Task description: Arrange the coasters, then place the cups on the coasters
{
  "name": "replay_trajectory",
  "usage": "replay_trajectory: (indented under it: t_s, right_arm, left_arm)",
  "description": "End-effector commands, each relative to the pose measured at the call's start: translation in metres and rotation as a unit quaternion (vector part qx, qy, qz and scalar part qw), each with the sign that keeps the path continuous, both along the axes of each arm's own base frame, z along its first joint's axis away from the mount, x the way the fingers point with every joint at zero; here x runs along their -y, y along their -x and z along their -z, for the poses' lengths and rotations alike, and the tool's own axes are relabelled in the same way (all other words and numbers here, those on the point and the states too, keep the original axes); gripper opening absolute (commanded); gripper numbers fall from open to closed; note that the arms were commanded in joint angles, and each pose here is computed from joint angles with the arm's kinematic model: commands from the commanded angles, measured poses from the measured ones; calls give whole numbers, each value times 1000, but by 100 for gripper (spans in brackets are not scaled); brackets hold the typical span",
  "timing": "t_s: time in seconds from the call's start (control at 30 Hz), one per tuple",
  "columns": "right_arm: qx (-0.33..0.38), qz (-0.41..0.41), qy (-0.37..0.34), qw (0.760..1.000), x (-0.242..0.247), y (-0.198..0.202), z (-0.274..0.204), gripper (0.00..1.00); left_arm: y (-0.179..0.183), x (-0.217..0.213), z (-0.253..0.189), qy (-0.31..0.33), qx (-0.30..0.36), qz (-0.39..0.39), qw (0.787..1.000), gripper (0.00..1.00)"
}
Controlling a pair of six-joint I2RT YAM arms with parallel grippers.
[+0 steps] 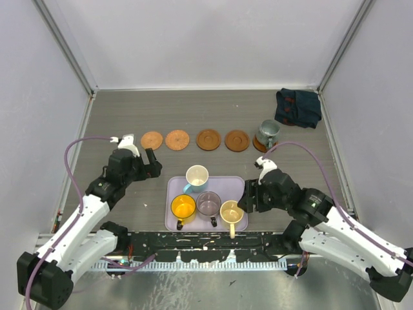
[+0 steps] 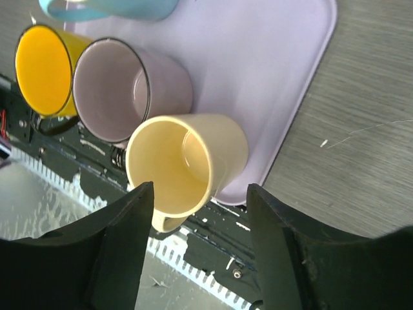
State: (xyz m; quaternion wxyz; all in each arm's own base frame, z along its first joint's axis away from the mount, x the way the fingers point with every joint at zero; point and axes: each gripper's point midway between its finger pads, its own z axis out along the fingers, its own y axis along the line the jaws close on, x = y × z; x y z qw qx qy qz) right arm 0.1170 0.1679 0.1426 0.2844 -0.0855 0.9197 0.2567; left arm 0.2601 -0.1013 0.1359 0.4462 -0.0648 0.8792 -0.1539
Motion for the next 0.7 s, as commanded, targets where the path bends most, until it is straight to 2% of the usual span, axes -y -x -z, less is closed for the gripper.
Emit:
replay_trajectory:
  t_s: [0.0, 0.1, 0.2, 0.5, 0.67]
  right_arm:
    - [-12, -61, -2, 998, -15, 14, -2, 66]
    - [-24, -87, 11, 996, -19, 22, 1, 68]
    - [-39, -113, 29, 992, -19, 28, 4, 75]
    - [-48, -152, 45, 986, -29, 29, 0, 87]
    - [-56, -163, 48, 984, -38, 31, 7, 89]
  left_arm:
    - [-1, -3, -2, 2, 4, -10, 1000, 98]
    - [-3, -4, -2, -2, 4, -13, 1000, 98]
    - [-5, -5, -1, -4, 3, -16, 1000, 98]
    - [-10, -4, 5, -10, -3, -18, 1000, 98]
    - [-11, -5, 6, -14, -3, -17, 1000, 98]
